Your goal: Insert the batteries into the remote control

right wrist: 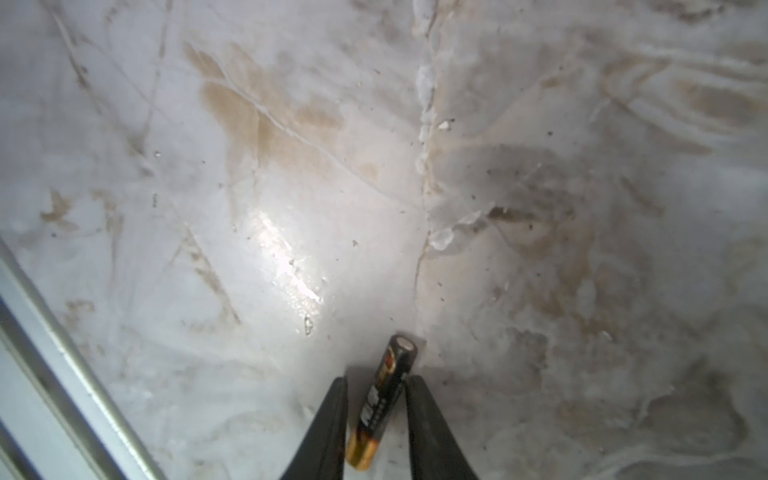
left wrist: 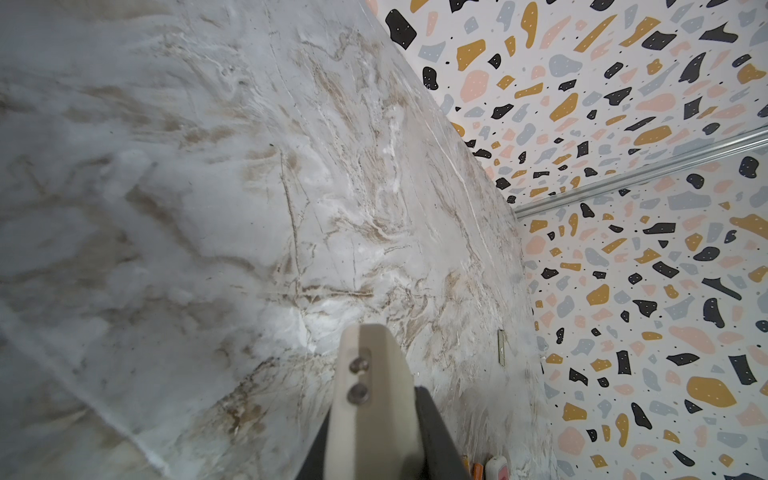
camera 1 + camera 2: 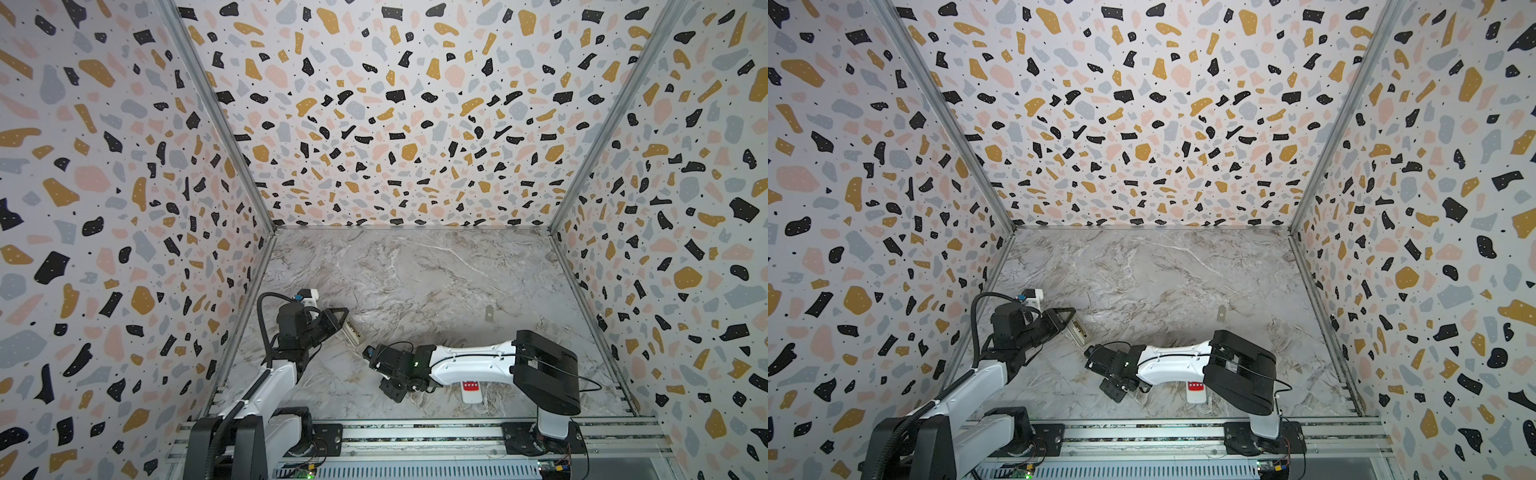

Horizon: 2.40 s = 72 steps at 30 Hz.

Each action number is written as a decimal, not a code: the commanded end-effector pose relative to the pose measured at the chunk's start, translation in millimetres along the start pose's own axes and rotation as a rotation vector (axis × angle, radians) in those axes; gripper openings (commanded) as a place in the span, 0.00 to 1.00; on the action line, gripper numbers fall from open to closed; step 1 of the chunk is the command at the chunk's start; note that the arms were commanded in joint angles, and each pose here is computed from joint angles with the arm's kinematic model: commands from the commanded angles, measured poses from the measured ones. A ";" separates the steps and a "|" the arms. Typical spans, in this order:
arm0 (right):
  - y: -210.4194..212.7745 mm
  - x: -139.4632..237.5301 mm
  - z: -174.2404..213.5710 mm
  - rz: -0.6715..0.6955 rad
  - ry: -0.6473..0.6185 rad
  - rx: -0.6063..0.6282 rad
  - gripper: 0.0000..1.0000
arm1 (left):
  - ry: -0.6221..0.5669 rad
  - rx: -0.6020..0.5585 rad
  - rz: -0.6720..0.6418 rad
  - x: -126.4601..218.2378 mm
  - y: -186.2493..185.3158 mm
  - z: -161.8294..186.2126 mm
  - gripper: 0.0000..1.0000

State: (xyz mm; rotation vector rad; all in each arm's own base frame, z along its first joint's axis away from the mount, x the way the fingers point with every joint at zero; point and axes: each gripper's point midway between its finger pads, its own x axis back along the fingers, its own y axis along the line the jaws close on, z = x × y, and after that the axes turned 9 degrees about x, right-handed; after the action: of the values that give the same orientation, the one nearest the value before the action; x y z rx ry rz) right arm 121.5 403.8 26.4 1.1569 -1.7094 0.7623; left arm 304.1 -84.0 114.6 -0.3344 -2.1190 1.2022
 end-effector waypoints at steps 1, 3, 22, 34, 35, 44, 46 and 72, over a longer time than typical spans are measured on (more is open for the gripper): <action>-1.7 0.7 7.7 0.006 0.044 0.017 0.20 | -0.015 -0.037 0.036 2.3 -7.6 -3.5 0.00; -6.0 1.0 12.9 0.006 0.054 0.023 0.15 | -0.011 -0.036 0.042 2.6 -9.2 -3.1 0.00; -32.8 12.4 43.1 -0.098 0.064 0.399 0.00 | -0.004 -0.038 0.087 4.8 -19.1 -2.3 0.00; -25.2 7.1 45.8 -0.129 0.066 0.491 0.00 | -0.001 -0.031 0.075 1.5 -15.3 -1.6 0.00; -24.6 7.7 44.6 -0.127 0.063 0.498 0.00 | 0.000 -0.031 0.077 0.8 -15.6 -1.5 0.00; -21.0 20.7 28.4 -0.108 -0.011 0.489 0.16 | 0.016 -0.072 0.077 -1.6 -24.0 5.6 0.00; -22.0 24.5 24.1 -0.099 -0.027 0.479 0.22 | 0.025 -0.083 0.082 -4.5 -28.1 7.6 0.00; 9.0 60.5 35.2 -0.239 -0.213 0.134 0.27 | 0.236 -0.197 0.126 -49.0 -57.9 73.0 0.00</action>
State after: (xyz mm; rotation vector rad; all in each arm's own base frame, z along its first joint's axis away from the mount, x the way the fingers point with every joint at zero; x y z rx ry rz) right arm 92.7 341.2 63.3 1.5352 -1.6567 0.7092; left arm 287.7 -181.8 97.3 -0.5974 -1.9684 0.9798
